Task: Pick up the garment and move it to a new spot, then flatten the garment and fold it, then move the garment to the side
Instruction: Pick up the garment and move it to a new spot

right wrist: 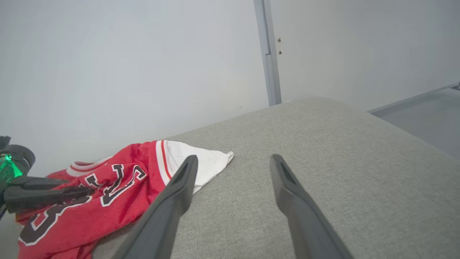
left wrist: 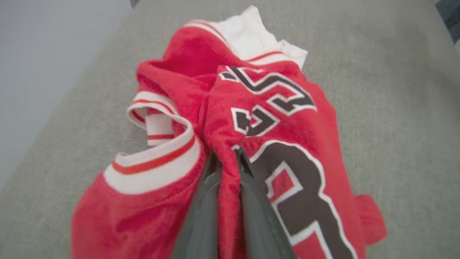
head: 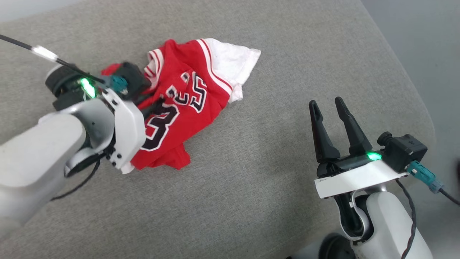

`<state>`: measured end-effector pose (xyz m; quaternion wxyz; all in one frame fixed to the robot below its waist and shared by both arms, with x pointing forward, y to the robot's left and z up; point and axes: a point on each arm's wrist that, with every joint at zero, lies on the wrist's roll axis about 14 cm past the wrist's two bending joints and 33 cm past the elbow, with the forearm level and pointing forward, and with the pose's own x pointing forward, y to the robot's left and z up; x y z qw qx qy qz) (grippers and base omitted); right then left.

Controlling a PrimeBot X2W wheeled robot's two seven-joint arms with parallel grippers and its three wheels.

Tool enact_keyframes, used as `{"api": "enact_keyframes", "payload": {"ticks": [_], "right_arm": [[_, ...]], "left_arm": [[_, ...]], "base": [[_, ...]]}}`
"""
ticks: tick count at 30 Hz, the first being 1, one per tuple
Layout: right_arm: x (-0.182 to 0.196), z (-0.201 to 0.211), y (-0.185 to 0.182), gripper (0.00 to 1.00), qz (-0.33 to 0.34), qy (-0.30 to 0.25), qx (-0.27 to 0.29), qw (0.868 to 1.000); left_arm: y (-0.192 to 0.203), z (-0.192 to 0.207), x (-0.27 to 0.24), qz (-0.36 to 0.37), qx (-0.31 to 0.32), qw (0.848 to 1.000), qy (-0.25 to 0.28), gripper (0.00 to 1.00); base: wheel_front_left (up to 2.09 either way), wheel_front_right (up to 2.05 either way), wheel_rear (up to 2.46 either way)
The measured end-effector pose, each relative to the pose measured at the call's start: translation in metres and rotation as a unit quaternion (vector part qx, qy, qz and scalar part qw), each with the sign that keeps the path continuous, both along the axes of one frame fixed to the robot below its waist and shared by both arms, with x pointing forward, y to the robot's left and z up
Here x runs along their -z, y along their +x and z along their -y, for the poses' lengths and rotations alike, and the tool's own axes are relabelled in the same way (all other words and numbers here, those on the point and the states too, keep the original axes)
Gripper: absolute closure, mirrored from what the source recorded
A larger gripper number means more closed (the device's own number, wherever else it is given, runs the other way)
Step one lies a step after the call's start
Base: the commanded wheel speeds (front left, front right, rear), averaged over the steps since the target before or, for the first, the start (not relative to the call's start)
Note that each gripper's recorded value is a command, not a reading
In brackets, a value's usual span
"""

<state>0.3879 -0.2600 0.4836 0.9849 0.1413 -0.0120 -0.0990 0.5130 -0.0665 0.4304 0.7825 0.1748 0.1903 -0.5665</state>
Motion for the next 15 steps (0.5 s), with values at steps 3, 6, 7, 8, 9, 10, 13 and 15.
{"api": "enact_keyframes", "payload": {"ticks": [3,6,7,8,9,10,13,15], "right_arm": [[0.003,0.005,-0.002,0.0,-0.003,0.008,0.011,1.0],[0.005,0.009,-0.005,0.0,-0.007,0.012,0.018,1.0],[0.006,0.01,-0.005,0.0,-0.008,0.013,0.02,1.0],[0.006,0.011,-0.006,0.0,-0.009,0.013,0.022,1.0],[0.007,0.012,-0.008,0.0,-0.011,0.014,0.025,1.0],[0.008,0.014,-0.009,0.0,-0.013,0.014,0.028,0.999],[0.01,0.018,-0.013,0.0,-0.019,0.016,0.037,0.999],[0.012,0.02,-0.016,0.0,-0.023,0.015,0.041,0.999]], "left_arm": [[-0.008,-0.001,0.027,-0.021,0.011,0.999,0.039,1.0],[-0.01,0.0,0.046,-0.028,0.021,0.997,0.074,1.0],[-0.01,0.001,0.052,-0.035,0.022,0.996,0.082,1.0],[-0.009,0.002,0.056,-0.039,0.023,0.995,0.089,1.0],[-0.008,0.003,0.06,-0.041,0.024,0.994,0.095,1.0],[-0.007,0.004,0.063,-0.045,0.024,0.994,0.099,1.0],[-0.004,0.005,0.071,-0.054,0.025,0.992,0.108,1.0],[-0.003,0.007,0.074,-0.058,0.026,0.992,0.11,1.0]], "base": [[0.0,0.0,0.0],[0.0,0.0,0.0],[0.0,0.0,0.0],[0.0,0.0,0.0],[0.0,0.0,0.0],[0.0,0.0,0.0],[0.0,0.0,0.0],[0.0,0.0,0.0]]}}
